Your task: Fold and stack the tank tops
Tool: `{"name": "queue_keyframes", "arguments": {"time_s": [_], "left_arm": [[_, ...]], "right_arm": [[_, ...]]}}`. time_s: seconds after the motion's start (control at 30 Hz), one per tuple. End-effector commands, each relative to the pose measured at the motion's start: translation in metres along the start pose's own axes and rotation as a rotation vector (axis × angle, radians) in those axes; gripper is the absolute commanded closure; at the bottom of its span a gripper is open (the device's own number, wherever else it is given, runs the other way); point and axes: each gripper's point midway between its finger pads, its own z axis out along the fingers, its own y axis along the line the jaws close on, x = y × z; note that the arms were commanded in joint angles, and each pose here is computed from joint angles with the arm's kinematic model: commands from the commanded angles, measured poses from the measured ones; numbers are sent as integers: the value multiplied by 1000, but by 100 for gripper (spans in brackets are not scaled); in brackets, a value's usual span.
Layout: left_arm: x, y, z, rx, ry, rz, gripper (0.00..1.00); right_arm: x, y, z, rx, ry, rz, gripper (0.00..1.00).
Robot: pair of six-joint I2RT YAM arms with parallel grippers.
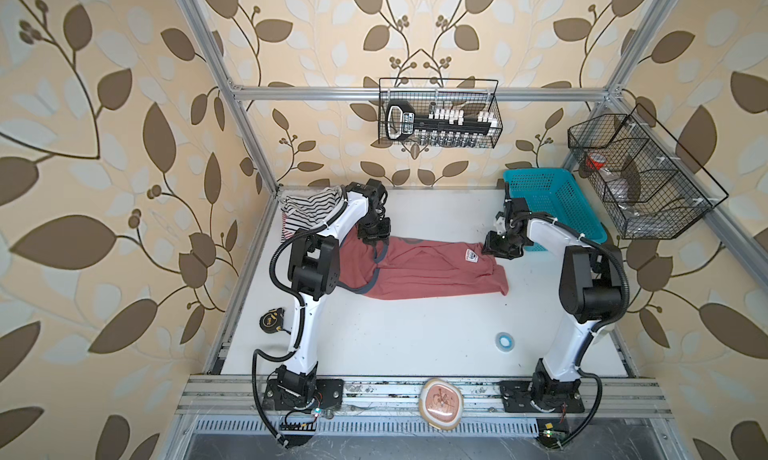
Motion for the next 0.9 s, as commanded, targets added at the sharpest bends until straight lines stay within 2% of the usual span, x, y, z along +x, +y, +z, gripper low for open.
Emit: {"name": "queue_keyframes", "arguments": {"time_s": [0.0,0.13,0.17,0.23,0.3,0.37,0.4,0.5,0.67,0.77,0.87], "left_arm": [[6,5,6,22,54,-46,56],[7,2,13,68,53,-61,59],[6,0,14,84,51,-65,63],[4,-2,15,115,44,-78,75],[2,-2,16,139,42,-92,85],[1,2,17,149,44,-110,100],[0,4,17,151,39,-119,100],[-6,14,7,155,-5,-153,100],[-32,29,-28,229,-177,-229,100],[-45,32,-44,272,-248,-239,100],[-56,22,-51,333,-265,-227,100]], "right_arm": [[1,12,5,-69,21,-7,51],[6,13,9,-91,35,-3,53],[8,14,9,-97,37,0,58],[8,16,10,-116,37,8,76],[9,17,9,-127,36,15,89],[7,17,7,-129,29,16,98],[6,17,5,-130,23,15,100],[-2,14,-5,-121,-9,20,100],[-32,6,-30,-109,-107,35,100],[-54,7,-45,-115,-161,31,100],[-73,11,-54,-128,-193,26,100]]}}
